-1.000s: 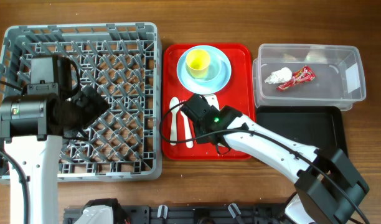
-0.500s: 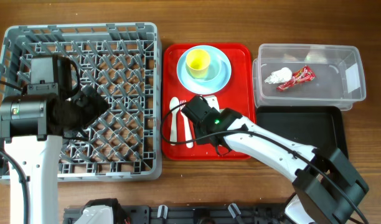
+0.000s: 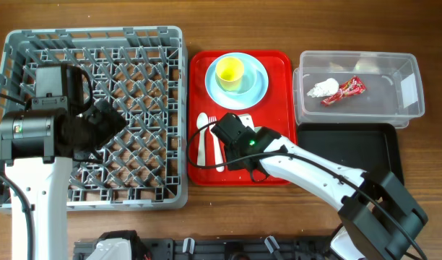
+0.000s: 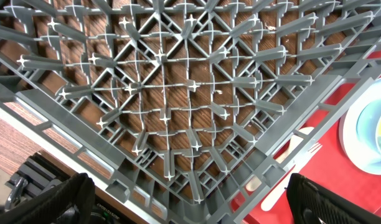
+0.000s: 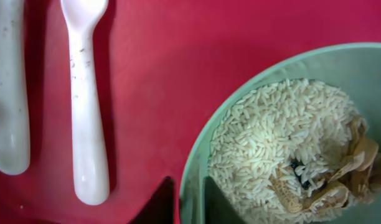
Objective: Sort waste into correct bins and load items into the dishwasher rack
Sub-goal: 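Grasp the rim of the green rice bowl with the right gripper, then tip the green bowl over the black tray to dump the rice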
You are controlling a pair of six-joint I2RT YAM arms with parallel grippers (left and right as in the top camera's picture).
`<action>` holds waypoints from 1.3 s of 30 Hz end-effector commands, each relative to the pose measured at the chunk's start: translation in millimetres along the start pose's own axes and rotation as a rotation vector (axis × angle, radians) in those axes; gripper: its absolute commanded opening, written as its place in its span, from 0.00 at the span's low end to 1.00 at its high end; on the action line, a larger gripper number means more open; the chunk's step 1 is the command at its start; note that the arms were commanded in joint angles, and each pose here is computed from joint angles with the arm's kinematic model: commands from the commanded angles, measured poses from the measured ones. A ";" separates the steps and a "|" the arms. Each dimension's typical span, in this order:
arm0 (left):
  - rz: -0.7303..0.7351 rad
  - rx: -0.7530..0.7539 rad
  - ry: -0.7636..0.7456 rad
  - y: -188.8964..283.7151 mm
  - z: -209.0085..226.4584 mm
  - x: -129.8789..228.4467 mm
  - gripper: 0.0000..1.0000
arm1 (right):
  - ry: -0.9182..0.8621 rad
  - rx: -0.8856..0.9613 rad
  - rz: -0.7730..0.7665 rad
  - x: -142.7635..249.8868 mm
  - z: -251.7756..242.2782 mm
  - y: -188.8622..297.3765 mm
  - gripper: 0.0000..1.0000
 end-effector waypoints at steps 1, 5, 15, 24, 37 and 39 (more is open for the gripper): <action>-0.010 -0.012 0.005 0.1 2.6 -0.9 1.00 | 0.030 0.000 0.030 5.0 -0.1 -4.9 0.05; -0.010 -0.012 0.005 0.1 2.7 -0.9 1.00 | 0.084 -0.012 0.012 -3.5 3.8 6.3 0.04; -0.010 -0.012 0.005 0.1 2.6 -0.9 1.00 | 0.068 -0.024 -0.140 -28.9 -7.6 110.5 0.04; -0.010 -0.012 0.005 0.1 2.7 -0.9 1.00 | -0.172 -0.034 -0.203 -26.3 -105.0 168.3 0.04; -0.010 -0.012 0.005 0.1 2.6 -0.9 1.00 | -0.560 -0.632 -0.426 26.3 -260.7 151.4 0.04; -0.010 -0.012 0.005 0.1 2.6 -0.9 1.00 | -0.621 -0.654 -0.446 41.9 -271.0 131.5 0.04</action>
Point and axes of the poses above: each gripper's point midway between its finger pads, its own y axis back along the fingers, its own z axis along the line the jaws close on, x = y × z, the point moved 8 cm from there along y, back along the fingers
